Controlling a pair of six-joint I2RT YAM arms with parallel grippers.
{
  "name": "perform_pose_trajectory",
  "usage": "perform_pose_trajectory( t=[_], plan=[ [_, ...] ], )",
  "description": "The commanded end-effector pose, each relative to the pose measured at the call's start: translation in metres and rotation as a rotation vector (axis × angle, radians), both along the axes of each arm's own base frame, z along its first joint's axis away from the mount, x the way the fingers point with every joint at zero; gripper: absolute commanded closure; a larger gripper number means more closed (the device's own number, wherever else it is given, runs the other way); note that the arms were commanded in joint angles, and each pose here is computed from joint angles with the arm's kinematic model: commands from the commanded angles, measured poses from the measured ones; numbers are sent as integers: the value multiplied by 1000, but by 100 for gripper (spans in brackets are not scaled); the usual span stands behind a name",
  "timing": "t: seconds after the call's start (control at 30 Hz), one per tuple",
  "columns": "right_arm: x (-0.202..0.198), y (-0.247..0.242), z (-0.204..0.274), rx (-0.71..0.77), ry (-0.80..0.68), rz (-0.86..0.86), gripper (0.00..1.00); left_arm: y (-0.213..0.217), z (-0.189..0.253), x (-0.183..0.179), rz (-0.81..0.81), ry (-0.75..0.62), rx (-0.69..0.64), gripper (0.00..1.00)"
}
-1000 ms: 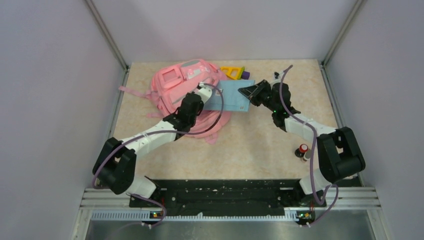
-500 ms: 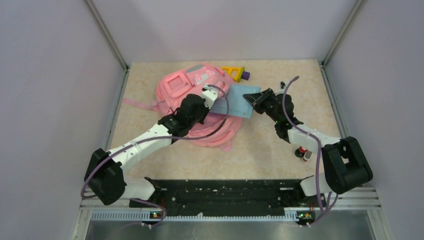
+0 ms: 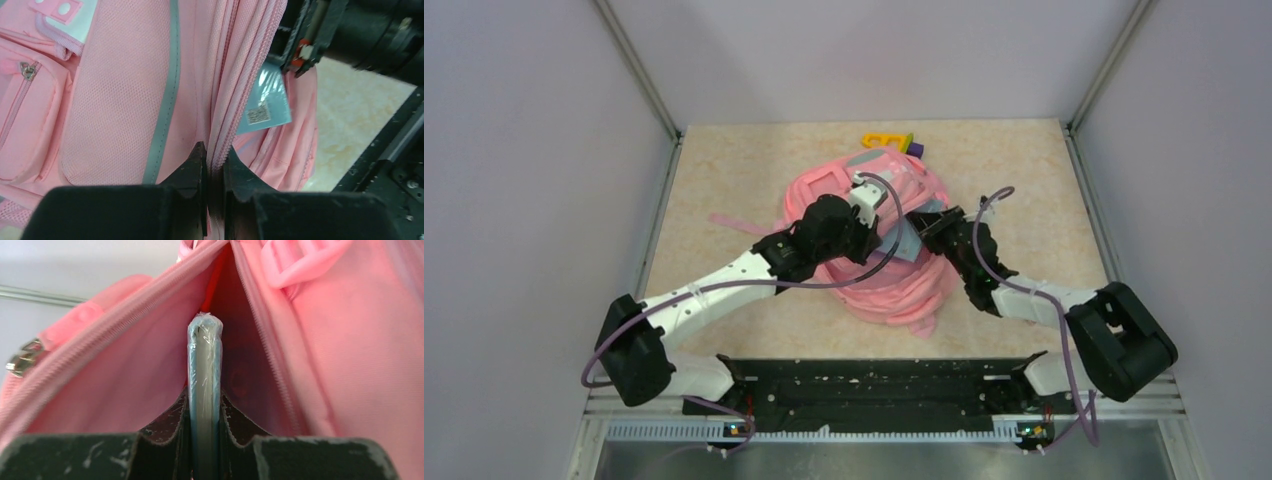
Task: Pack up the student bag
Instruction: Place the stationery in the student bag.
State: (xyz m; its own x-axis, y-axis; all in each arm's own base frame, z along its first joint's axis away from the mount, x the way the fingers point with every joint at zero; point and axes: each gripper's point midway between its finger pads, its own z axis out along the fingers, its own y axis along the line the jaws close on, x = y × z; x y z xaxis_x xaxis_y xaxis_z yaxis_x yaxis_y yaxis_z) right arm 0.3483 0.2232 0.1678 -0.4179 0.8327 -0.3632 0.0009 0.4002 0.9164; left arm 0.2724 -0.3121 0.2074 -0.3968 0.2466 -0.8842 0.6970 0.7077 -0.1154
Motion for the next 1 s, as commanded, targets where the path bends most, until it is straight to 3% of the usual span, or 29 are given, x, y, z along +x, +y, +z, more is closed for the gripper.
perform_pose_trajectory(
  t=[0.0,0.2,0.23,0.3,0.4,0.43,0.57,0.67,0.77,0.97],
  plan=[
    [13,5,29,50,-129,-134,100,-53,101,-9,-107,-72,-379,100],
    [28,31,2,7,-103,-107,100,-50,96,-9,-82,-57,-382,100],
    [29,35,0,5,-105,-95,96,-48,94,-9,-78,-58,-378,100],
    [30,40,1,-12,-122,-78,85,-44,89,-7,-59,-61,-363,100],
    [29,38,2,-59,-119,-80,52,-30,83,6,47,-66,-322,100],
    [28,34,1,-75,-107,-88,44,-25,82,10,83,-66,-311,97],
    [16,17,8,-141,-113,-108,23,-15,74,15,131,-42,-274,58],
    [-3,-3,18,-183,-116,-124,16,-7,77,18,164,-50,-271,40],
    [-25,-26,24,-264,-134,-129,14,5,85,18,197,-60,-283,32],
    [-58,-77,35,-521,-137,-160,5,28,96,7,141,-61,-288,26]
  ],
)
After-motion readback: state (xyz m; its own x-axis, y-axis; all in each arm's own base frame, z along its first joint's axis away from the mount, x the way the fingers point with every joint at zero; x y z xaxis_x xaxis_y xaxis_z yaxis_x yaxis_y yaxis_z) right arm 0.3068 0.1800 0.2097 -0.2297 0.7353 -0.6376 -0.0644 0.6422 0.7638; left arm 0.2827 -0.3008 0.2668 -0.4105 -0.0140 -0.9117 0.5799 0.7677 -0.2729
